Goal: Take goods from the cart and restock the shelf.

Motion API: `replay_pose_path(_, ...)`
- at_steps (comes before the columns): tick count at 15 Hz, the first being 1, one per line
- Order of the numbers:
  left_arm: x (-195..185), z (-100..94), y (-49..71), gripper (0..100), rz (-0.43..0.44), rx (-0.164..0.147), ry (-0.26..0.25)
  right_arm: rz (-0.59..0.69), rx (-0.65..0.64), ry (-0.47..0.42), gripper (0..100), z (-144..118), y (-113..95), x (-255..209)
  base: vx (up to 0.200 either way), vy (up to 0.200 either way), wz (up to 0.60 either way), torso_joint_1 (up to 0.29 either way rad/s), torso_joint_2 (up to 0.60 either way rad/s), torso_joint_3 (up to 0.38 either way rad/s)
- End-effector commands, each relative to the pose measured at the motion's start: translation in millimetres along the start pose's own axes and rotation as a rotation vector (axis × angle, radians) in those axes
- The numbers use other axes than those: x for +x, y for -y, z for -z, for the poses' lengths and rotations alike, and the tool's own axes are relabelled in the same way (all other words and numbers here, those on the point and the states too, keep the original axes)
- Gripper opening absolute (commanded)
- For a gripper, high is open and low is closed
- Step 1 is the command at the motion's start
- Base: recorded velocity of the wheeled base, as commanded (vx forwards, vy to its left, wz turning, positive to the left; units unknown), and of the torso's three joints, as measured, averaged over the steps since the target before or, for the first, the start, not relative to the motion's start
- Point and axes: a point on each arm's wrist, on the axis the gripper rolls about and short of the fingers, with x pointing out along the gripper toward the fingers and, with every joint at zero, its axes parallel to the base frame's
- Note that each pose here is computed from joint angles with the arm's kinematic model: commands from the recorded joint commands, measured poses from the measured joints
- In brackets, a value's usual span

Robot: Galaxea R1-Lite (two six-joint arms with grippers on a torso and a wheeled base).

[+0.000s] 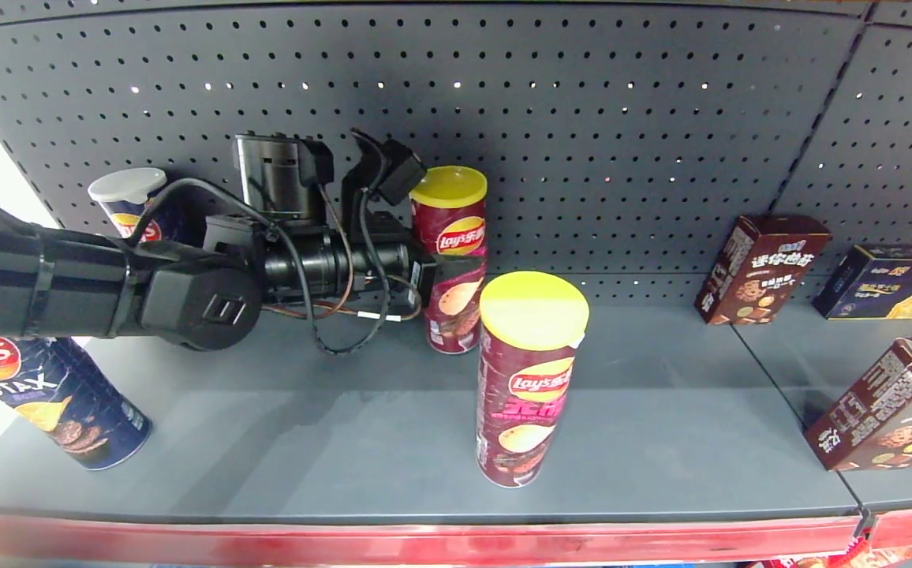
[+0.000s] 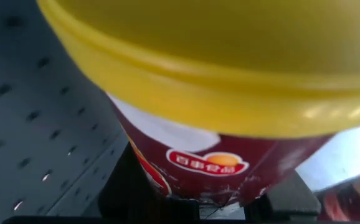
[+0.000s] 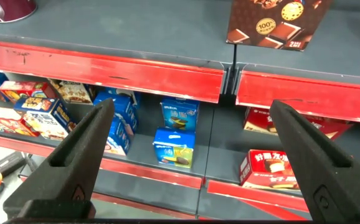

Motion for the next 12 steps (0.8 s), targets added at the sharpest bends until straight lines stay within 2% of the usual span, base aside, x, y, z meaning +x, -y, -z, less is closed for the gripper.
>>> replay_pose_path(1, 13.1, 6.6, -0.9, 0, 0.013, -0.004, -0.008, 0.0, 0.0, -0.003, 100, 0.0, 0.0, 0.3, 0.0, 0.0, 0.0, 0.0, 0.0, 0.0)
replay_pose_path(4, 22.2, 6.4, 1.2, 0, 0.029, -0.003, -0.001, 0.0, -0.002, -0.003, 100, 0.0, 0.0, 0.3, 0.0, 0.0, 0.0, 0.0, 0.0, 0.0)
replay_pose_path(8, 28.0, 12.7, 1.5, 0, 0.034, -0.023, -0.01, 0.0, 0.0, -0.003, 100, 0.0, 0.0, 0.3, 0.0, 0.0, 0.0, 0.0, 0.0, 0.0)
replay_pose_path(12, 33.7, 15.3, -0.3, 0, 0.039, -0.021, -0.01, -0.001, 0.0, -0.003, 100, 0.0, 0.0, 0.3, 0.0, 0.0, 0.0, 0.0, 0.0, 0.0)
